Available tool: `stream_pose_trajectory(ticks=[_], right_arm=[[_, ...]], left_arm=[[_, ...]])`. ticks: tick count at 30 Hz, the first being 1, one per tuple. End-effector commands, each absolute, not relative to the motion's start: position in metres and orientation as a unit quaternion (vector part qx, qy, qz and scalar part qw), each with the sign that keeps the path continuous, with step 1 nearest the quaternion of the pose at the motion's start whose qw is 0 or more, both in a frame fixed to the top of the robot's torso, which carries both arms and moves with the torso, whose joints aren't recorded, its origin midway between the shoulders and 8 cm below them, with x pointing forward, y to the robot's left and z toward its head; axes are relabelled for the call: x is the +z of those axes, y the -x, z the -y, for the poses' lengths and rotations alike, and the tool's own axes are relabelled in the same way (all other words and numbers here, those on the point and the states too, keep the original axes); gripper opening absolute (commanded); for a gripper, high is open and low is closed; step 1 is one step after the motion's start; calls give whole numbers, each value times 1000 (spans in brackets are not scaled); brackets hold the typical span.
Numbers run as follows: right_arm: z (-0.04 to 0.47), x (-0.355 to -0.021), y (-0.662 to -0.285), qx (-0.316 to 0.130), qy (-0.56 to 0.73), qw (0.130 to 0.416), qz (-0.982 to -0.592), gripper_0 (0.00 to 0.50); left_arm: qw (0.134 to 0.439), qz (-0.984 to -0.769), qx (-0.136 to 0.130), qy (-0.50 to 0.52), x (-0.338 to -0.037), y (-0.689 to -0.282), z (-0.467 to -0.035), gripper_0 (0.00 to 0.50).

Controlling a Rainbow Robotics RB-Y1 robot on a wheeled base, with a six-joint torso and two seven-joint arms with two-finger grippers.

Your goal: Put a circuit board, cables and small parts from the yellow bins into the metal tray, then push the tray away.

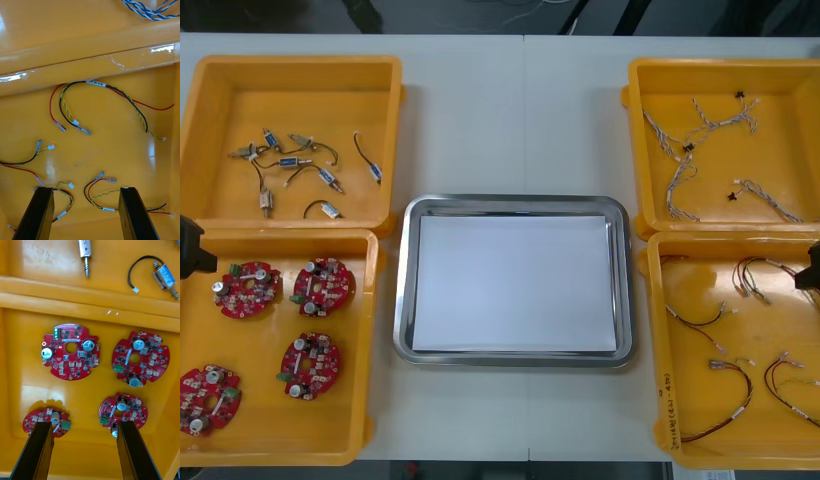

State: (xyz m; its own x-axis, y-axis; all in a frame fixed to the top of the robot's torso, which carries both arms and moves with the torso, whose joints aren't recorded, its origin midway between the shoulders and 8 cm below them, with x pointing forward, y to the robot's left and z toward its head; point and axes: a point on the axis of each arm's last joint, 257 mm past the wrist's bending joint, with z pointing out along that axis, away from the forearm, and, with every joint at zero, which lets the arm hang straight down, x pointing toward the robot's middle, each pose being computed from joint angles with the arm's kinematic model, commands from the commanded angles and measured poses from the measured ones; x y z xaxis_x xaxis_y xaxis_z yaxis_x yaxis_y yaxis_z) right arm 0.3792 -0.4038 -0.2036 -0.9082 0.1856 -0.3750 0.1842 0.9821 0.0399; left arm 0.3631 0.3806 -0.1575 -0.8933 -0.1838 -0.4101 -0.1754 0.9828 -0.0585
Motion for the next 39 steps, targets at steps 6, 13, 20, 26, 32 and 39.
stream_pose_trajectory(ticks=[6,13,20,26,32,39], right_arm=[[431,-221,-363,-9,-108,202,-973,500],[434,-239,-352,-3,-112,201,-973,500],[434,-254,-344,6,-114,204,-972,500],[432,-264,-339,12,-115,210,-971,500],[428,-274,-340,13,-113,217,-970,500],[426,-282,-341,11,-116,223,-968,500]], left_arm=[[210,-961,-3,182,-158,-346,-401,500],[216,-951,-13,220,-165,-347,-404,500],[230,-940,-34,250,-181,-342,-408,500],[224,-929,-35,291,-194,-323,-407,500],[222,-917,-48,329,-202,-309,-397,500],[223,-901,-73,364,-212,-307,-392,500]])
